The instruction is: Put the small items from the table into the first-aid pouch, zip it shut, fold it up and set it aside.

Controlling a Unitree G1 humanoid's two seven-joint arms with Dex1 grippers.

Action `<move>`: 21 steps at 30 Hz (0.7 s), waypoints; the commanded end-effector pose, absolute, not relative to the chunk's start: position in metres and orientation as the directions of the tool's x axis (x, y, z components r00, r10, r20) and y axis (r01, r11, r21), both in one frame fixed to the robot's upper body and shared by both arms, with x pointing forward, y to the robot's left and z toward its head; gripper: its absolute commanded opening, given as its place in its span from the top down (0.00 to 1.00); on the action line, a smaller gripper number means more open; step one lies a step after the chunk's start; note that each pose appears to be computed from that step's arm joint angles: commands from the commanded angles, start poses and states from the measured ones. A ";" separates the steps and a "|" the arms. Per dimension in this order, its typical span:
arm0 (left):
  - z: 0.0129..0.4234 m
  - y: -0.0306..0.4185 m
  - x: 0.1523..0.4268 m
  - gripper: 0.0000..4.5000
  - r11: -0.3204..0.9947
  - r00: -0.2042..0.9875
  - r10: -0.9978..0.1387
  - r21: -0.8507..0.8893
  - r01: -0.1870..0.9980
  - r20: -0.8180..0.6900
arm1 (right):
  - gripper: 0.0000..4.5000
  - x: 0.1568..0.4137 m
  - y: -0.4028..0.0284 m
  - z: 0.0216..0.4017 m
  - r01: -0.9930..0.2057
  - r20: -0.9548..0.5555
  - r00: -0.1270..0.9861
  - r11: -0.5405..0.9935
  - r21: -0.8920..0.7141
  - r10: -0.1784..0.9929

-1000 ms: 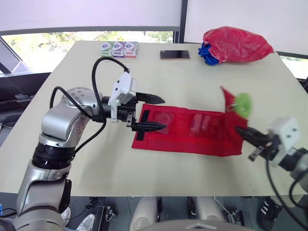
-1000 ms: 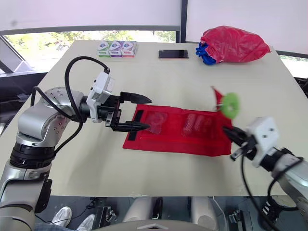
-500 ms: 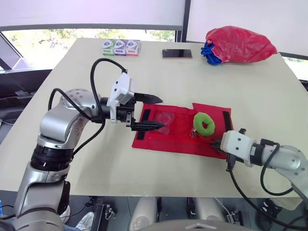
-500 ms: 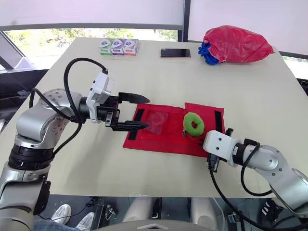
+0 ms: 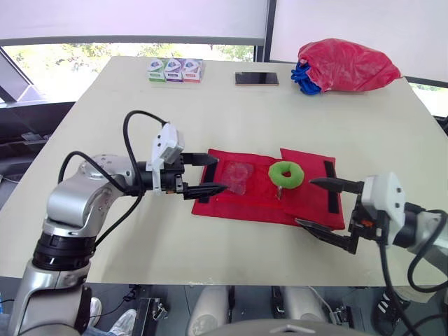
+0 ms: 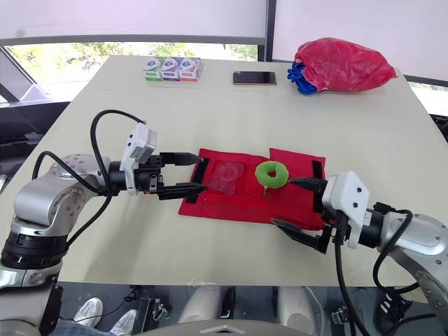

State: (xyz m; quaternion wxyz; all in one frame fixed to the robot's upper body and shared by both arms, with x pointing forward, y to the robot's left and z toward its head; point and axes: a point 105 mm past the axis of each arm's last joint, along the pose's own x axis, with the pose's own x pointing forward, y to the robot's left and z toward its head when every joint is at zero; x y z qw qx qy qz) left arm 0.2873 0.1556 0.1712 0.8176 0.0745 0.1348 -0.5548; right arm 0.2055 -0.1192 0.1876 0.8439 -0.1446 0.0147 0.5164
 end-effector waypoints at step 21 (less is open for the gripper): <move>0.125 0.170 0.308 0.00 0.543 0.502 -0.815 -0.685 0.486 -0.289 | 0.01 0.217 -0.098 0.242 -0.910 -0.092 0.296 0.252 -0.329 0.951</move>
